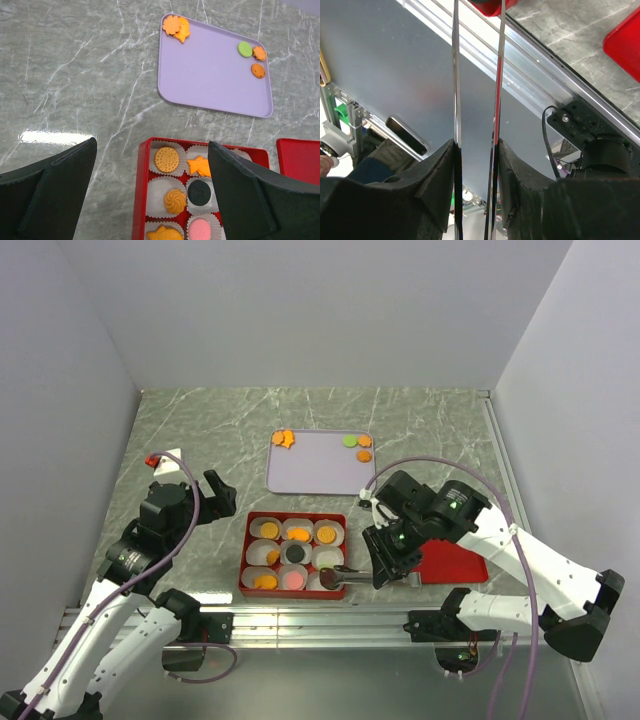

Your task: Pack the cookies

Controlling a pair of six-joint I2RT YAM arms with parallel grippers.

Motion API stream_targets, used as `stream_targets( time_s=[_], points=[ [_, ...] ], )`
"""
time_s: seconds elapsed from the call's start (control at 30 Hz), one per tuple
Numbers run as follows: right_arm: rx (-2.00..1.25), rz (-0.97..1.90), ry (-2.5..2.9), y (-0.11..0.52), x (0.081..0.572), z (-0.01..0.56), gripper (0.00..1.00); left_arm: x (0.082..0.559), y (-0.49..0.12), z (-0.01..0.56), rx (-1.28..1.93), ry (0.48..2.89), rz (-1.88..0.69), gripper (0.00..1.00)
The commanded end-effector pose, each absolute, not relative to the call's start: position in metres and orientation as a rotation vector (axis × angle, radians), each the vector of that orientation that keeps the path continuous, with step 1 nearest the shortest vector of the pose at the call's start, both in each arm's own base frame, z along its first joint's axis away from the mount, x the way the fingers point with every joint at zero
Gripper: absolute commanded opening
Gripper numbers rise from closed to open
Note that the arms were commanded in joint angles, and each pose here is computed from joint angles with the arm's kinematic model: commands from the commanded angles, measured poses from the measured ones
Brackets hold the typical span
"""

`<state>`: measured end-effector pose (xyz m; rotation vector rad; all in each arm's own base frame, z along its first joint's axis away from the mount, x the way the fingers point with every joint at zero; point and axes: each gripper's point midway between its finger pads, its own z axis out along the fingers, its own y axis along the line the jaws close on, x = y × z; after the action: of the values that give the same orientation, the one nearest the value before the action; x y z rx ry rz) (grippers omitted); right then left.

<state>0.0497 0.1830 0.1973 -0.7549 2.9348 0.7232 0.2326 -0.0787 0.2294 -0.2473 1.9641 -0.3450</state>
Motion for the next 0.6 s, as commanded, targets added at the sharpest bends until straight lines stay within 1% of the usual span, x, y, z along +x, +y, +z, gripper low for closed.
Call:
stream_targets(
  time_s=[0.0, 0.17, 0.43, 0.57],
  points=[
    [-0.777, 0.754, 2.908, 0.191, 0.051, 0.197, 0.36, 0.236, -0.081, 0.239, -0.231, 1.929, -0.356, 0.99],
    [-0.784, 0.725, 2.919, 0.190, 0.052, 0.192, 0.42, 0.236, -0.080, 0.238, -0.232, 1.933, -0.351, 0.99],
    [-0.783, 0.685, 2.927, 0.190, 0.056, 0.187, 0.44, 0.236, -0.080, 0.238, -0.234, 1.931, -0.350, 0.99],
    [-0.776, 0.678, 2.920, 0.191, 0.058, 0.187, 0.47, 0.237, -0.080, 0.237, -0.232, 1.934, -0.348, 0.99]
  ],
)
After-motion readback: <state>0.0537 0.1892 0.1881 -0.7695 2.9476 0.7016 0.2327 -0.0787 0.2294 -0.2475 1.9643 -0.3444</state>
